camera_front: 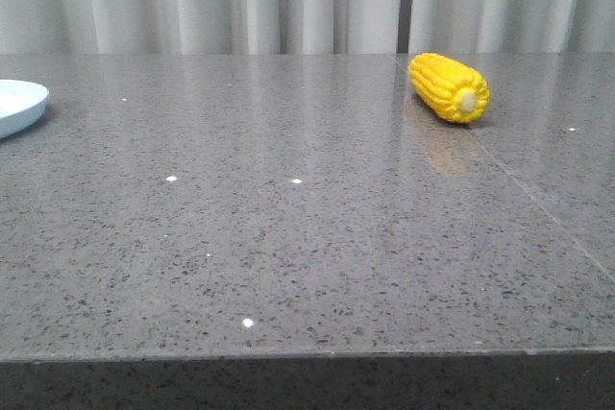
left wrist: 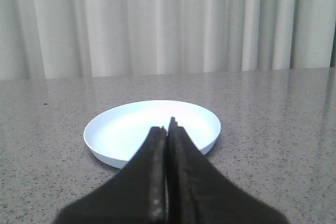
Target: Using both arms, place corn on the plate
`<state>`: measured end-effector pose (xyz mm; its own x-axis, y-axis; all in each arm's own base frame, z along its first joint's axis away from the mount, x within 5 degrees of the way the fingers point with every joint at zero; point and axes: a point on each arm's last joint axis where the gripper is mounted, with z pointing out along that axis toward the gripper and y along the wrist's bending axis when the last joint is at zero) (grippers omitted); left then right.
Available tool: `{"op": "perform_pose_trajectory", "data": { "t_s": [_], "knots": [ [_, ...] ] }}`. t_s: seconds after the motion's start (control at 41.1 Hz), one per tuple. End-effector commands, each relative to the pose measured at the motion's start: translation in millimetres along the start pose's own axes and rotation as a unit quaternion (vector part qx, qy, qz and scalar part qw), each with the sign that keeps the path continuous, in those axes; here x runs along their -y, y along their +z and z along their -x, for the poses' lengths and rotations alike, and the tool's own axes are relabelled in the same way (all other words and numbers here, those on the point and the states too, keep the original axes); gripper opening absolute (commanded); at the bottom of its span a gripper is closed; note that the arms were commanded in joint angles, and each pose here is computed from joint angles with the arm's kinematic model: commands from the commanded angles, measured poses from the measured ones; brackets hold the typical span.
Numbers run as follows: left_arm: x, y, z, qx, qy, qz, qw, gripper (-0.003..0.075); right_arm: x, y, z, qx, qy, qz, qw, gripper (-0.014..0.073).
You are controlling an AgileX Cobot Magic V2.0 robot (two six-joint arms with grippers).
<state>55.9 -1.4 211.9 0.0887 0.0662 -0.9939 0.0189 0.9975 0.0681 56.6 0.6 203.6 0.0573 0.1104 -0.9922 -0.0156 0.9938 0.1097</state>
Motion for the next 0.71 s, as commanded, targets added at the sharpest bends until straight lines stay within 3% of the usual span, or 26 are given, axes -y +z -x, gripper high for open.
{"op": "perform_pose_trajectory", "data": {
  "t_s": [0.0,0.559,0.681],
  "knots": [
    [-0.2,-2.0,6.6,0.047,-0.003,0.0,0.999,-0.002,-0.4,-1.9,10.5,0.054,-0.007,0.001,0.999,-0.0068],
    [-0.3,-2.1,7.6,0.053,-0.003,0.0,0.999,-0.002,-0.4,-1.9,10.8,0.056,-0.008,0.001,0.998,-0.0068],
    [-1.1,-3.4,17.4,0.096,-0.004,0.004,0.995,-0.002,-0.7,-2.8,16.9,0.088,-0.008,0.002,0.996,-0.0068]
  ]
}}
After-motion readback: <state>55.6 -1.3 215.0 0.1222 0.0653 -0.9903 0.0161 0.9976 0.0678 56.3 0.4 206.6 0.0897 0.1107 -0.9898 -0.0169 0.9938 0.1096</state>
